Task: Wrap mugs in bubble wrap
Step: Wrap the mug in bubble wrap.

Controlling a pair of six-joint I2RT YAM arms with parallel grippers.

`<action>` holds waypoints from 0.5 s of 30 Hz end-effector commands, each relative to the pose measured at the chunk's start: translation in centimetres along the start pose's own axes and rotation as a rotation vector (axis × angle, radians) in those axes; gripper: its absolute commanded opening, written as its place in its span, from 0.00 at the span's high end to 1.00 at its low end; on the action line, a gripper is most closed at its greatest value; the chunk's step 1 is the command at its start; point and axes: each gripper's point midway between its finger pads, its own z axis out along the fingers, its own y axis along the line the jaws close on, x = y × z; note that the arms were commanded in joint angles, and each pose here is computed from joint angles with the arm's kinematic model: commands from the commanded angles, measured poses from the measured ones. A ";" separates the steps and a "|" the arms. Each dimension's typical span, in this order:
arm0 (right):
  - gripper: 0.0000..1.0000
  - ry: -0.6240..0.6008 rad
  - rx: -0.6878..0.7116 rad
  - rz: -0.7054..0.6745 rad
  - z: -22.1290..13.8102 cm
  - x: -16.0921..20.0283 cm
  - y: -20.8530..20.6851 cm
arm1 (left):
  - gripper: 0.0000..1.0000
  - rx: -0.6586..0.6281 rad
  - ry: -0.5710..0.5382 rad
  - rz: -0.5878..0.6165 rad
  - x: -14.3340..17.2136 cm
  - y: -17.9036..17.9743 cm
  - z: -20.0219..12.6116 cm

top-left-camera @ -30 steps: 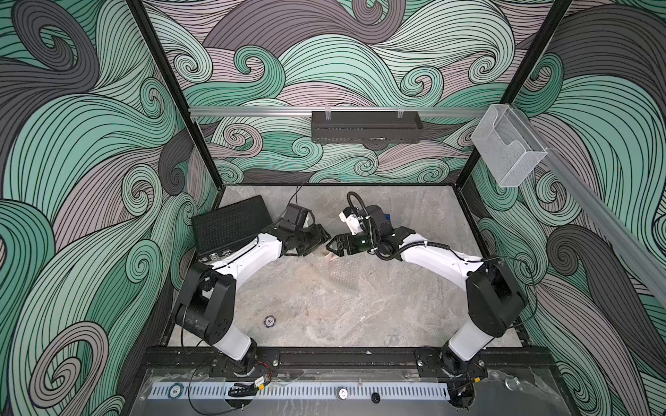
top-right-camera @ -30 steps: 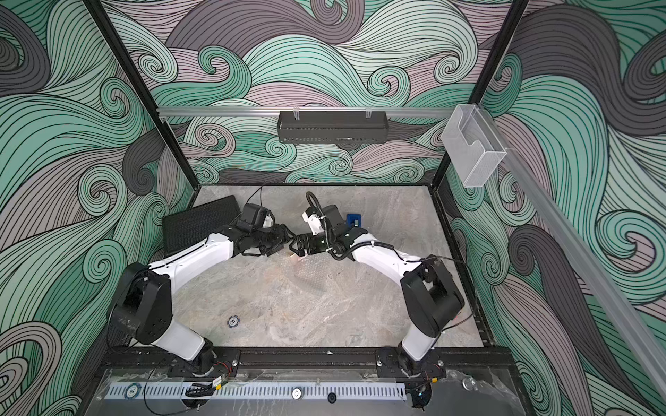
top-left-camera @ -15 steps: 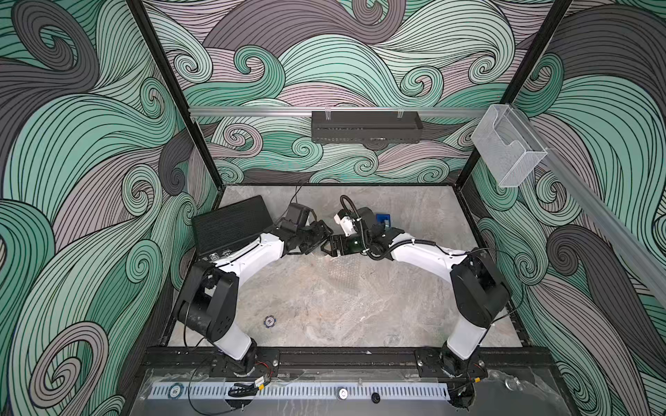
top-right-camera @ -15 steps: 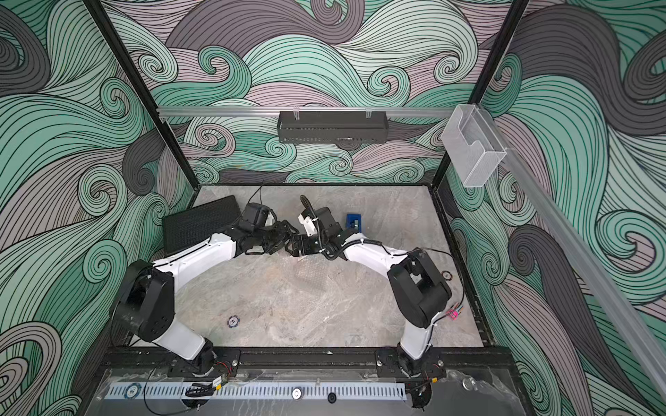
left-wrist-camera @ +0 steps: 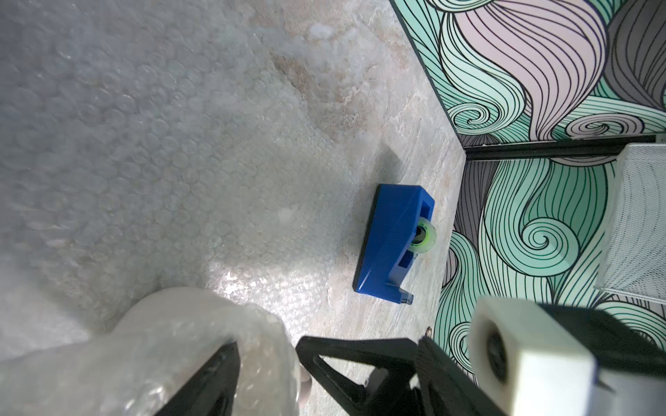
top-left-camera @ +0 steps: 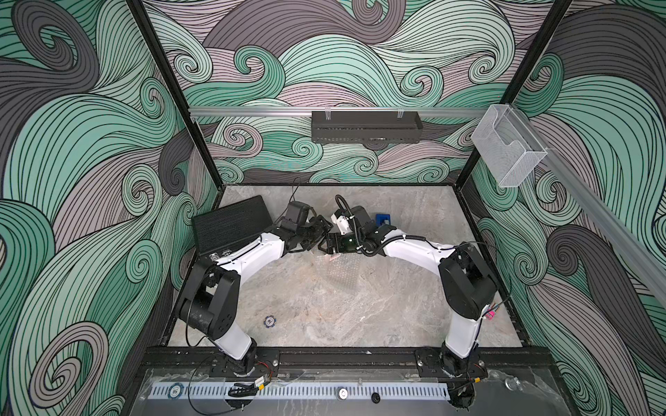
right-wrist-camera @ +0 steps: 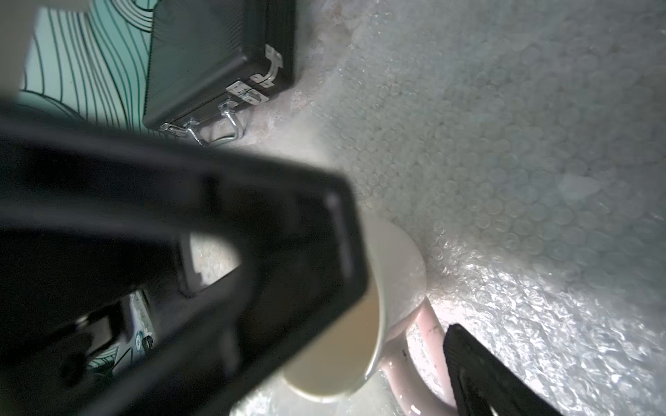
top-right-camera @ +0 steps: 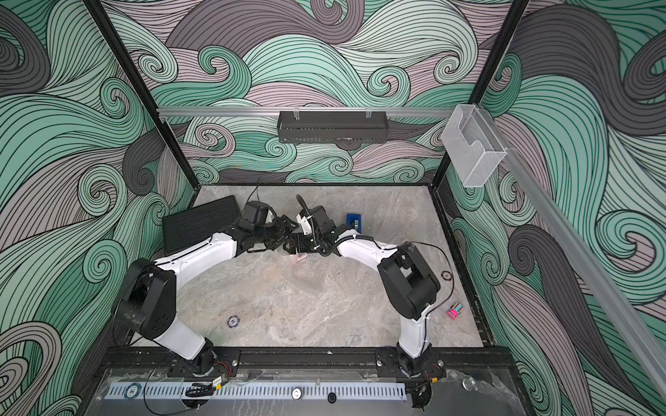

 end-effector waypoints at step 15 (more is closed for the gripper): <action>0.52 -0.051 0.084 0.049 0.3 -2.0 -1.1 | 0.20 -0.024 -0.104 0.111 -1.6 -3.3 -5.5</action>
